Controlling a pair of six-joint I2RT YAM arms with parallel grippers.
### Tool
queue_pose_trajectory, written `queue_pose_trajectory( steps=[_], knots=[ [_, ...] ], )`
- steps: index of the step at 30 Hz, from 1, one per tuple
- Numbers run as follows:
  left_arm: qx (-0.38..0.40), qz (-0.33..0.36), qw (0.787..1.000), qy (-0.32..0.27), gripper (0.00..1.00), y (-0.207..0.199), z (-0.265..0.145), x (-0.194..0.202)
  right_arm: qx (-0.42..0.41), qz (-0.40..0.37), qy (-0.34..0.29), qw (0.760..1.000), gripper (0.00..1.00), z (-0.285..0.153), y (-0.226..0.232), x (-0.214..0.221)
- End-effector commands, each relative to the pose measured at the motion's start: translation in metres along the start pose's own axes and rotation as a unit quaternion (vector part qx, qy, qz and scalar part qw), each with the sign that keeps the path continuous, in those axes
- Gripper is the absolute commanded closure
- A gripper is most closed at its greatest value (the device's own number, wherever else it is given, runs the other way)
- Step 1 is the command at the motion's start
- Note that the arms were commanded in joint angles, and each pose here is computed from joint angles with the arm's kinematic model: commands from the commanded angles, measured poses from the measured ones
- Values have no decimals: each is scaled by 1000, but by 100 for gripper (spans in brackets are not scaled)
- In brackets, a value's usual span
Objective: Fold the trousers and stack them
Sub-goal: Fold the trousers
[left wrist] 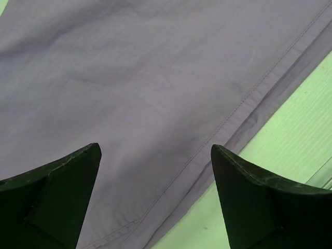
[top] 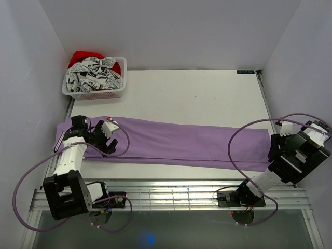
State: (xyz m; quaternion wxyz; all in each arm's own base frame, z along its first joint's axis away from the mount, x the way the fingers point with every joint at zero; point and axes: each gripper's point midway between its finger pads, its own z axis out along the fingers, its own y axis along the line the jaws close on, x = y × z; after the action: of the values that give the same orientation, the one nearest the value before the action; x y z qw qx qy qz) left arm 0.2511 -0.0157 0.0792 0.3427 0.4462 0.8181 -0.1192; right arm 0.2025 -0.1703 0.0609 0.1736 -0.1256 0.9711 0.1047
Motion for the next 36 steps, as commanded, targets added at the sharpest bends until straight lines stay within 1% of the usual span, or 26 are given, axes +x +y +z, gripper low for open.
queue_pose_trajectory(
  steps=[1,4,5,12,17,19,20,23,24,26,27,31,36],
  knots=[
    [2,6,1000,-24,2,-3,-2,-11,-17,91,9,996,42,5,17,14],
    [-1,7,1000,-29,2,-2,-4,-15,3,117,6,993,41,14,10,16],
    [-2,8,1000,-30,2,-2,-4,-16,20,114,1,993,41,16,2,15],
    [-1,15,1000,-26,2,-10,-3,-9,52,126,-8,991,40,23,-13,16],
    [2,17,999,-28,2,-12,-2,-8,61,122,2,991,41,29,-15,24],
    [2,17,999,-29,2,-11,-1,-8,53,124,5,991,44,34,-12,27],
    [1,16,999,-29,2,-11,-1,-9,49,128,7,991,47,36,-11,29],
    [0,17,999,-29,2,-9,-1,-9,35,131,11,991,65,39,-4,31],
    [0,17,999,-29,2,-9,-2,-9,33,131,12,991,79,38,-4,31],
    [-1,19,999,-29,2,-8,-2,-9,28,131,11,991,90,33,-1,30],
    [0,19,999,-29,2,-9,-2,-9,32,125,8,992,92,29,-3,26],
    [1,17,999,-30,2,-12,0,-8,49,105,-12,993,92,4,-6,12],
    [-1,19,999,-31,2,-11,0,-8,54,81,-20,995,92,-24,1,1]
  ],
)
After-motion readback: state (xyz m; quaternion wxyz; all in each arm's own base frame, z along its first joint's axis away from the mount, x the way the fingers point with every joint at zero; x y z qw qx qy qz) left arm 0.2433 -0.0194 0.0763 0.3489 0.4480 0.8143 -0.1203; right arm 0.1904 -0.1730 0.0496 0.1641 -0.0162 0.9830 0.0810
